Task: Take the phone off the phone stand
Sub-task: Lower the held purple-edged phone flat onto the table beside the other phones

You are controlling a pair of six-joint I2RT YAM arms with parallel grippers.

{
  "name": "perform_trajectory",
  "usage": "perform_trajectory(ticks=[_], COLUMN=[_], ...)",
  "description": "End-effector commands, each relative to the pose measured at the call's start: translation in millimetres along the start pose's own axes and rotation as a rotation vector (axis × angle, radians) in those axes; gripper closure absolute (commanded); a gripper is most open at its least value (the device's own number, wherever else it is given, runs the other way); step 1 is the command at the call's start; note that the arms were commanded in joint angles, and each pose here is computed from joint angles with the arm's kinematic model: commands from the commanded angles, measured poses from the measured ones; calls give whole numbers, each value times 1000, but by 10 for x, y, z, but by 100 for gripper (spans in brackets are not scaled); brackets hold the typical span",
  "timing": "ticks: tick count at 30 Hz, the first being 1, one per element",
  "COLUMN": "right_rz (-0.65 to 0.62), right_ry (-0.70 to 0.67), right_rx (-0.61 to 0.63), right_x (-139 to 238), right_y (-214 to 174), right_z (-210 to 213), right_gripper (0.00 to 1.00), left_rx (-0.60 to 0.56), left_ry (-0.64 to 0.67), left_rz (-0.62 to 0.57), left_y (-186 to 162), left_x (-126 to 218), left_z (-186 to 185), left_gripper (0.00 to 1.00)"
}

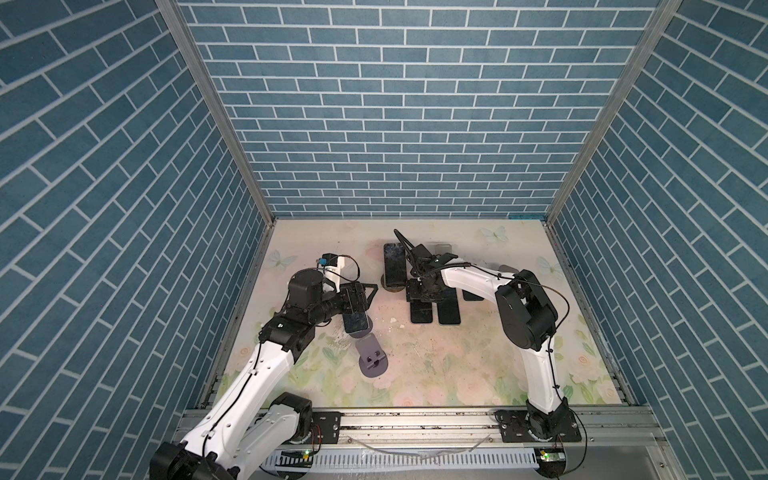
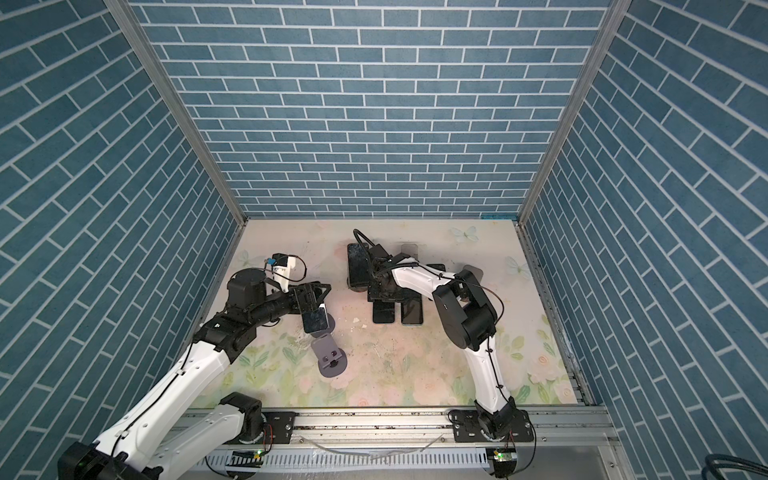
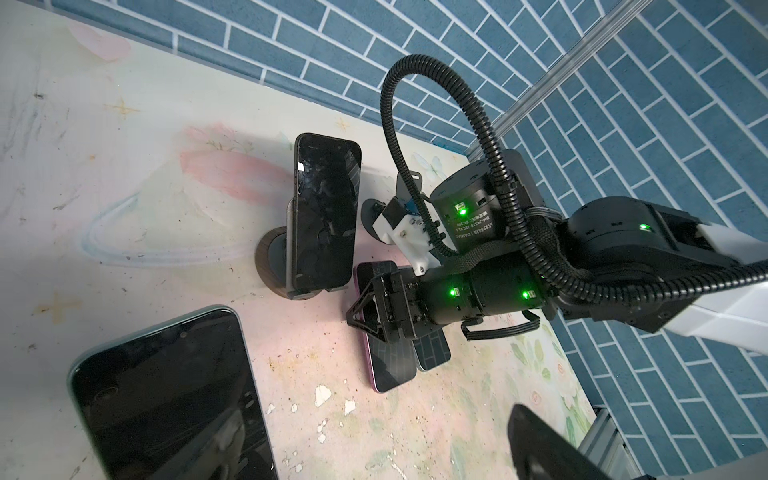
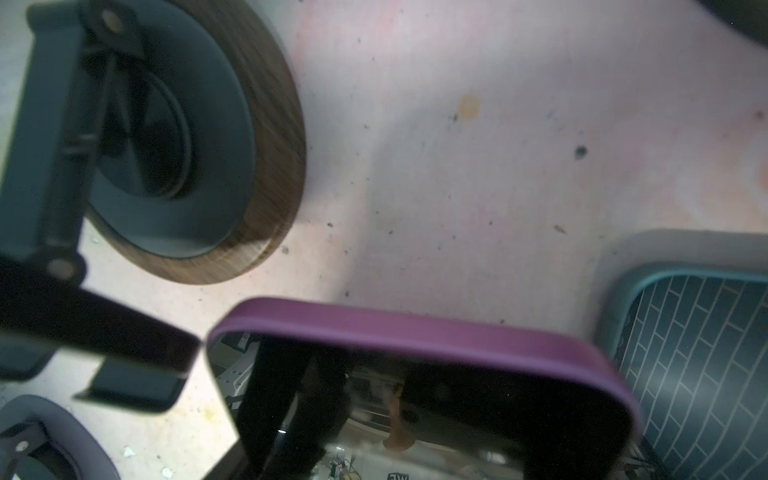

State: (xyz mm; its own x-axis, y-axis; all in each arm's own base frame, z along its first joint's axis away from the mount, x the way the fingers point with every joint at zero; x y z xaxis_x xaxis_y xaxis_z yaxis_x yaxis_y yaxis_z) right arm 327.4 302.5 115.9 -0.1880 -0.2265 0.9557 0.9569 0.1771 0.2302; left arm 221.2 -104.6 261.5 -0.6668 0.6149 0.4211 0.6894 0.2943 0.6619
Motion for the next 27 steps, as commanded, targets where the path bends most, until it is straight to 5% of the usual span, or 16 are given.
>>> perform_trajectory(ticks=[1,27], right_rz=[24,89], right_ry=[-27,-142], right_rx=[-45,-25], right_x=[8,-209], right_y=[-36,-212], right_z=[-51,-156], right_gripper=[36,34], left_rx=[-30,-39], left_ry=[9,55], left_rz=[-22,-20], left_y=[32,23], left_x=[66,-52], left_z=[-46,54], left_gripper=[0,0])
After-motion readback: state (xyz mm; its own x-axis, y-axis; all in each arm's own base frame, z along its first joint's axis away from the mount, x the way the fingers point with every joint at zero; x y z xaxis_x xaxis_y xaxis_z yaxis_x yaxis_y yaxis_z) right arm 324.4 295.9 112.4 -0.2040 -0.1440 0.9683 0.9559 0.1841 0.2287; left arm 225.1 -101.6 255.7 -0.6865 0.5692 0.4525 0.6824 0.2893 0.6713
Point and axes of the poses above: each gripper's point midway between its finger pads, its own x axis back along the fingers, its own z axis along the line the jaws close on, y = z × x, the point moved 9 cm from there along x, back along the fingers, and after that the axes turned 5 degrees about x, right-handed, at the moved point
